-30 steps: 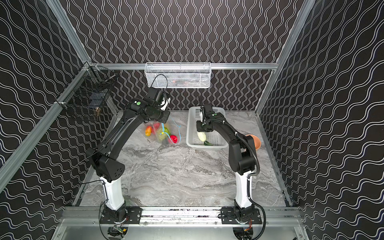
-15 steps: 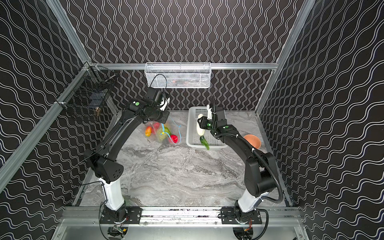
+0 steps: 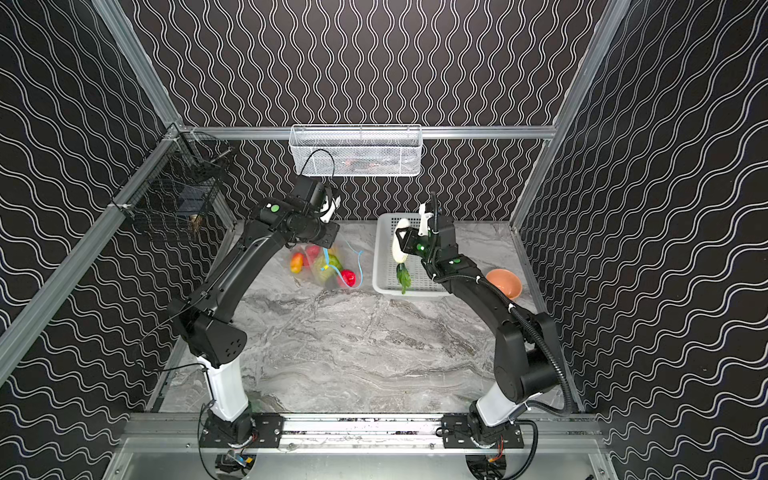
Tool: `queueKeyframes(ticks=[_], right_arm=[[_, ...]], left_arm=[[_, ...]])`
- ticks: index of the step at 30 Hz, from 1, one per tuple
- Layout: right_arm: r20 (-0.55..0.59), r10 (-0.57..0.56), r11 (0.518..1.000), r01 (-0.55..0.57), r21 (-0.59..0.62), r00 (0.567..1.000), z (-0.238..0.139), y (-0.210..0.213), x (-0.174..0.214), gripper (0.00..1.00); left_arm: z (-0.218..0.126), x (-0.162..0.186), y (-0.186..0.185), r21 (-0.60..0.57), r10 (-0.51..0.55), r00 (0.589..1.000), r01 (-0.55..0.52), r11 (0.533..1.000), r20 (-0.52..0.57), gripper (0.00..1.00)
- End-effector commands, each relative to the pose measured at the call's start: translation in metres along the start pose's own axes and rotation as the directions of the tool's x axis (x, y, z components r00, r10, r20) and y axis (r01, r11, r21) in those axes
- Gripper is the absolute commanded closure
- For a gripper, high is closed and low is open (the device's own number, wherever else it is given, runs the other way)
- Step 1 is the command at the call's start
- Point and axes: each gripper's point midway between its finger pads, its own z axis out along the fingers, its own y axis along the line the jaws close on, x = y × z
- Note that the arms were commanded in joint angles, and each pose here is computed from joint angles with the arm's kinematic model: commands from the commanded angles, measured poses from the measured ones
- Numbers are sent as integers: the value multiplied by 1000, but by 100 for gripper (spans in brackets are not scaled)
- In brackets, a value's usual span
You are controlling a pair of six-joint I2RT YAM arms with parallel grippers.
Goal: Place the food in the zip-top bag and seal the zipper
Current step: 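Lift the white radish with the right gripper out of the basket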
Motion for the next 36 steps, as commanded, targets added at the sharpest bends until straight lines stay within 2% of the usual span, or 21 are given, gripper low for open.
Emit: queueKeyframes(ticks=[1,11,14,17,22,36], right_arm=[[103,9,999,-4,-51,995,-6,14,-23,100],[156,64,986,-39,-161,986,-14,34,-39,100],[135,22,961,16,-277,991,-12,55,-37,100],[79,20,960,3,-280,997,-5,57,-35,100],[154,37,953,12,-304,987,-17,59,-44,100],[293,123,838,59,-542,948,-47,91,-58,100]], left_arm=[[2,-6,-1,4,-13,1000,13,1000,19,100],[4,-4,-3,16,-12,1000,12,1000,9,100],[4,-4,-3,17,-12,1000,12,1000,6,100],[3,-4,-3,12,-9,1000,9,1000,11,100],[4,-1,-3,18,-18,1000,18,1000,12,100],[4,-4,-3,14,-10,1000,10,1000,13,100]])
